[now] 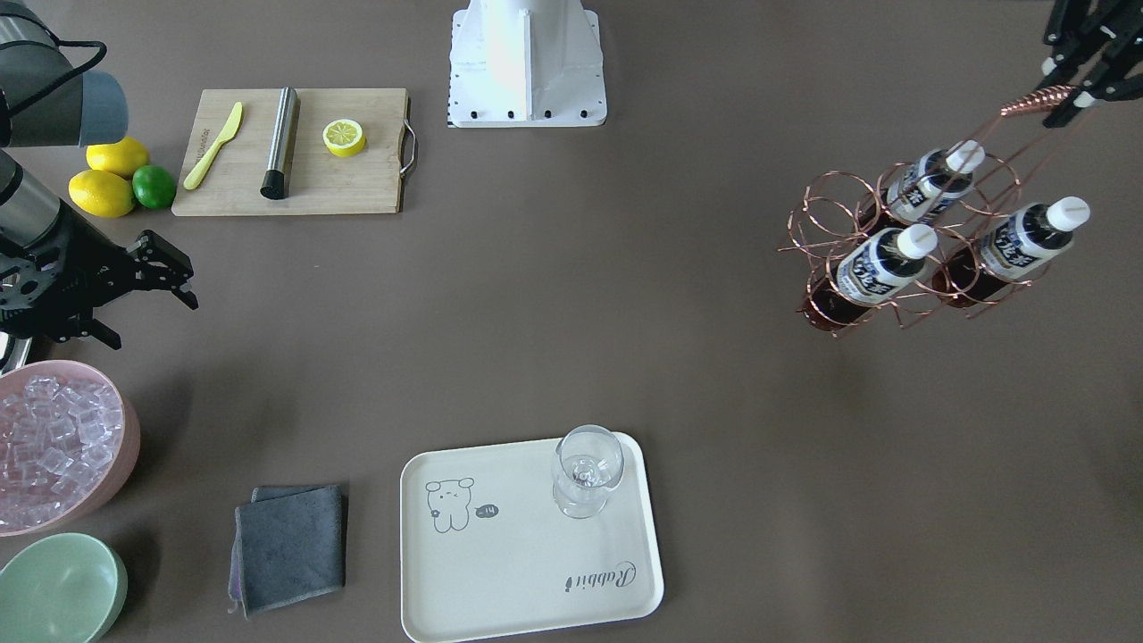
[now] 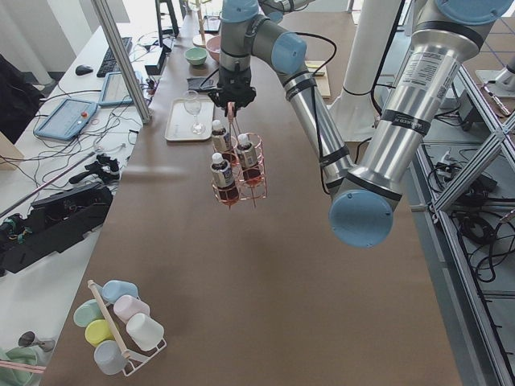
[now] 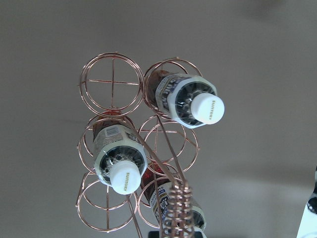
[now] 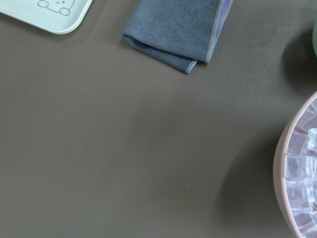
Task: Take tea from basket to plate
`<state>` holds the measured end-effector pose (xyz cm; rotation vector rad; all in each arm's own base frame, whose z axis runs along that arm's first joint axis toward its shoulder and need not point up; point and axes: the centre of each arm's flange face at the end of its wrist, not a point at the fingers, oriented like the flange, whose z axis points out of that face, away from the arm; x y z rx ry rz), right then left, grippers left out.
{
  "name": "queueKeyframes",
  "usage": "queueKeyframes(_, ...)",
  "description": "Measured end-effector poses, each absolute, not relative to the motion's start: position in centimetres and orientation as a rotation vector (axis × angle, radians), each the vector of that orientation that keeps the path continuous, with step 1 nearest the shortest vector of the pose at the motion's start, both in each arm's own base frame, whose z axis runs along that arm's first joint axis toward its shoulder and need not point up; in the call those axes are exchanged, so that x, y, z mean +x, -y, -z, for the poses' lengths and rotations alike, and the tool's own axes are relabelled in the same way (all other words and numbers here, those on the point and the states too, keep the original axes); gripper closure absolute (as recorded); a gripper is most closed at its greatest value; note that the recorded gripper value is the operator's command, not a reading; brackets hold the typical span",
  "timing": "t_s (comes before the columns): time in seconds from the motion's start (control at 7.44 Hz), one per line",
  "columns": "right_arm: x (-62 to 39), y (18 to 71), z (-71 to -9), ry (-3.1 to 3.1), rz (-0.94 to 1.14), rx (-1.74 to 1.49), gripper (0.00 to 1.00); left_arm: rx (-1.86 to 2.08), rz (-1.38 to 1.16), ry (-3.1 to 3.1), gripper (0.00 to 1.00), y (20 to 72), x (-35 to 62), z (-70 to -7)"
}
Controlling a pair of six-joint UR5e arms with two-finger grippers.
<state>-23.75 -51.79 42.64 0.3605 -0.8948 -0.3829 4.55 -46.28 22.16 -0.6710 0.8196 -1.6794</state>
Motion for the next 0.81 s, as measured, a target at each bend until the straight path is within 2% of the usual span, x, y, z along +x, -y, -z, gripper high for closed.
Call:
queueKeyframes(0.4,-23.1,50.1,-40.0,0.912,0.406,0.415,0.00,-0.804,1.648,-0.859,1.00,41.8,11.9,-14.3)
queueKeyframes(0.81,-22.0,49.1,-38.2,0.915,0.412,0.477,0.00,-0.927,1.630,-0.822,1.00,39.5,17.7,-9.8)
